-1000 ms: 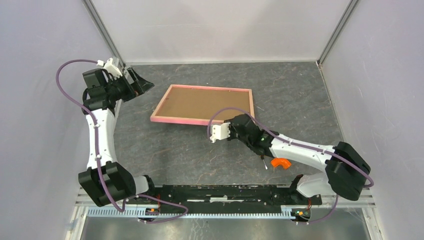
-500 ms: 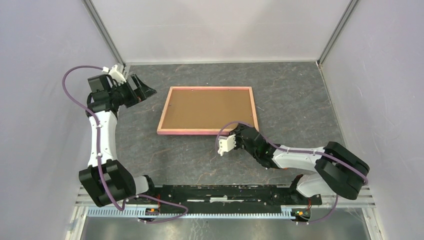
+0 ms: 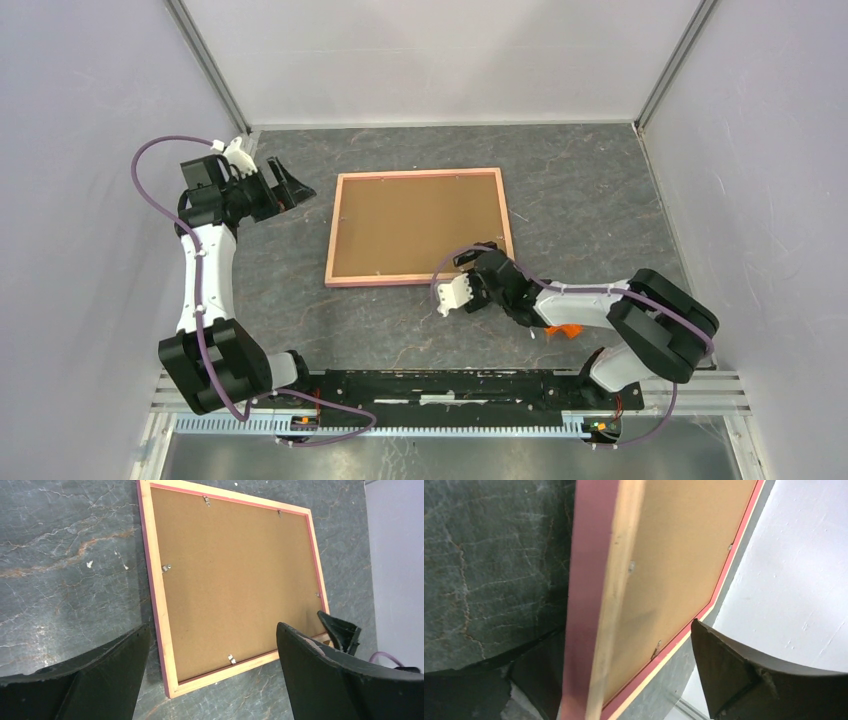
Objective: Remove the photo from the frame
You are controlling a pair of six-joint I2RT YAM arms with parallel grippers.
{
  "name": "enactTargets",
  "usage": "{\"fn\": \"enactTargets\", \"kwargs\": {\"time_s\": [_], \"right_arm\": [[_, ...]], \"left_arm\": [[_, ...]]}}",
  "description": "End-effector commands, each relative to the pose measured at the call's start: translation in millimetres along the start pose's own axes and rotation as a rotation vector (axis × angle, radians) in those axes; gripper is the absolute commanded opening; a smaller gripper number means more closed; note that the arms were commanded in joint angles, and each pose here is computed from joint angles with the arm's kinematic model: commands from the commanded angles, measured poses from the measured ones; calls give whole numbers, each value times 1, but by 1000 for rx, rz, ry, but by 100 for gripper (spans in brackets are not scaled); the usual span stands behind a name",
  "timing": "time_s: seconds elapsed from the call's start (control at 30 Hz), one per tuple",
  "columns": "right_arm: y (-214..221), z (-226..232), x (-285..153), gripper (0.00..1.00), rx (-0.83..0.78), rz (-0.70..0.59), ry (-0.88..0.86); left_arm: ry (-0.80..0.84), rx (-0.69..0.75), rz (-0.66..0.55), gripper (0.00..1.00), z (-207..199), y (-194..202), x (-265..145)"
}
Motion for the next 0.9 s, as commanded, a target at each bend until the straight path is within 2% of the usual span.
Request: {"fn": "enactTargets", "kwargs": {"time_s": [0.0, 0.23, 0.57, 0.73, 0.87], "right_arm": [[-12, -22, -4, 96, 68, -93, -45], [-21, -54, -8, 98, 237, -221, -222], [20, -63, -22, 98, 374, -161, -246], [35, -65, -44, 98, 678, -194, -297], [43, -49, -59, 95, 921, -143, -338]], "left_arm": [[24, 83, -1, 100, -1, 0, -3], [6, 112, 6, 100, 1, 0, -2], [-23, 210, -14, 100, -3, 0, -9], [-66, 317, -66, 100, -15, -1, -15], [-132, 404, -53, 100, -22, 2, -17]]}}
Point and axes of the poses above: each gripper's point midway between its finger pads, its own x axis out along the fingers, its own z axis along the line the jaws close on, y = z × x, the point moved 8 cm from there along -x, back along the fingers, and after that the axes turned 1 degree about x, right-handed, at the moved point
